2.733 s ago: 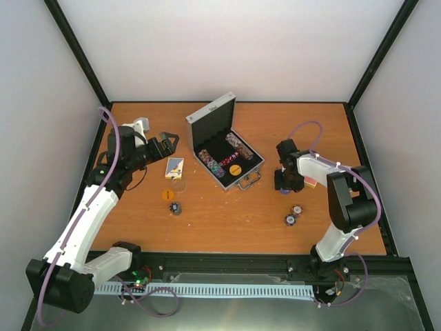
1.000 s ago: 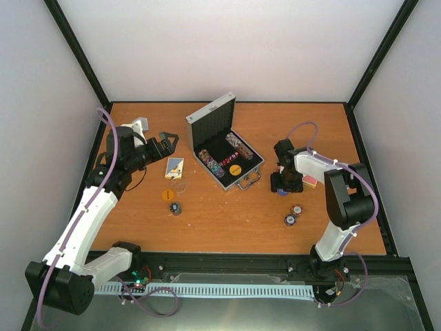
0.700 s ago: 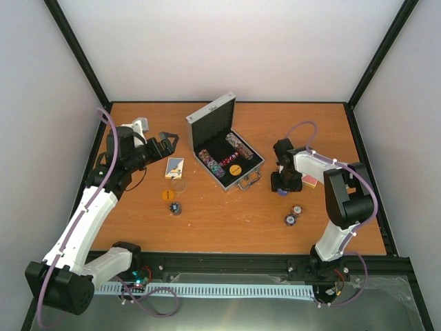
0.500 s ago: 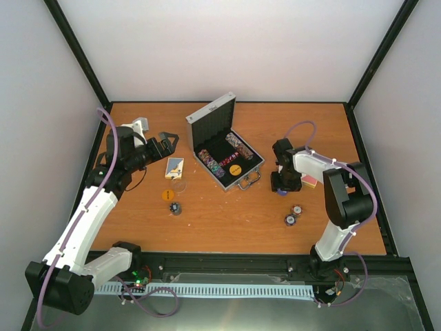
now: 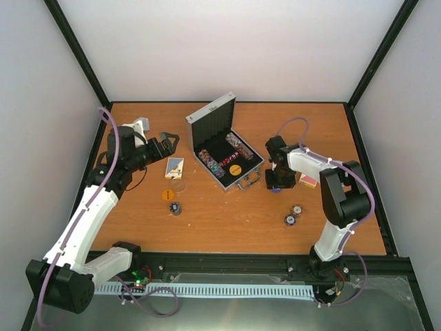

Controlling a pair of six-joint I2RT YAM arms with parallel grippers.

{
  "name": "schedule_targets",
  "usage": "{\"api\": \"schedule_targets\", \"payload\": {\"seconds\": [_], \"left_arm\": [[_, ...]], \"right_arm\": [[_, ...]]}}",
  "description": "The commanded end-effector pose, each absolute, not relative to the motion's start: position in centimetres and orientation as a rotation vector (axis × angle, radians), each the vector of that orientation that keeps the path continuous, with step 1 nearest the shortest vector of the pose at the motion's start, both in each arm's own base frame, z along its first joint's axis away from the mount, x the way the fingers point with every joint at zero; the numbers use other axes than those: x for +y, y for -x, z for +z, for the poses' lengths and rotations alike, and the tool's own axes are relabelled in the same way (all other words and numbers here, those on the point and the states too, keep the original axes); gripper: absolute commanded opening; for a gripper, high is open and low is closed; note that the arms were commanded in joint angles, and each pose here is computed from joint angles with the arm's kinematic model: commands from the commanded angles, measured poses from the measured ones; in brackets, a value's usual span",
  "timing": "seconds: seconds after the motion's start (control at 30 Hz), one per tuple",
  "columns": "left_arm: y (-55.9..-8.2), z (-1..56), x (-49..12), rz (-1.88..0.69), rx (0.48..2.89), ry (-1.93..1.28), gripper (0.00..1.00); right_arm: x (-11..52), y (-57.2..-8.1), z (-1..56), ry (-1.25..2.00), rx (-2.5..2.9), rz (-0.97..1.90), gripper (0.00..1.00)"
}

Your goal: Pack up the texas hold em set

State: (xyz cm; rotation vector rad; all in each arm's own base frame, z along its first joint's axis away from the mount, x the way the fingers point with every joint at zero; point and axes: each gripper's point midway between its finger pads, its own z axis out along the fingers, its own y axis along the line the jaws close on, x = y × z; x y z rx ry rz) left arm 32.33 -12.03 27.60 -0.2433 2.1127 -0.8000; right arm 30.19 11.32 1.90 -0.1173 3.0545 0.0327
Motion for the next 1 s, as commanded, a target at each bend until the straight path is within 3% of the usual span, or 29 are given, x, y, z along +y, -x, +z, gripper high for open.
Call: {"api": "schedule_targets", "payload": {"seconds": [0.0, 0.43, 0.97], "left_arm": [[-32.5, 28.5, -12.0, -0.789, 2.101, 0.21, 1.0], [-32.7, 28.4, -11.8, -0.761, 2.112, 0.216, 1.0], [-32.2, 28.8, -11.6, -0.759, 2.104, 0.223, 1.0]], "right_arm": [[13.2, -31.3, 3.6, 0.14, 3.02, 0.085, 0.51], [21.8, -35.7, 9.8, 0.281, 2.844, 0.365, 0.51], [29.1, -41.9, 9.1, 0.377, 2.769, 0.52, 0.52]]}}
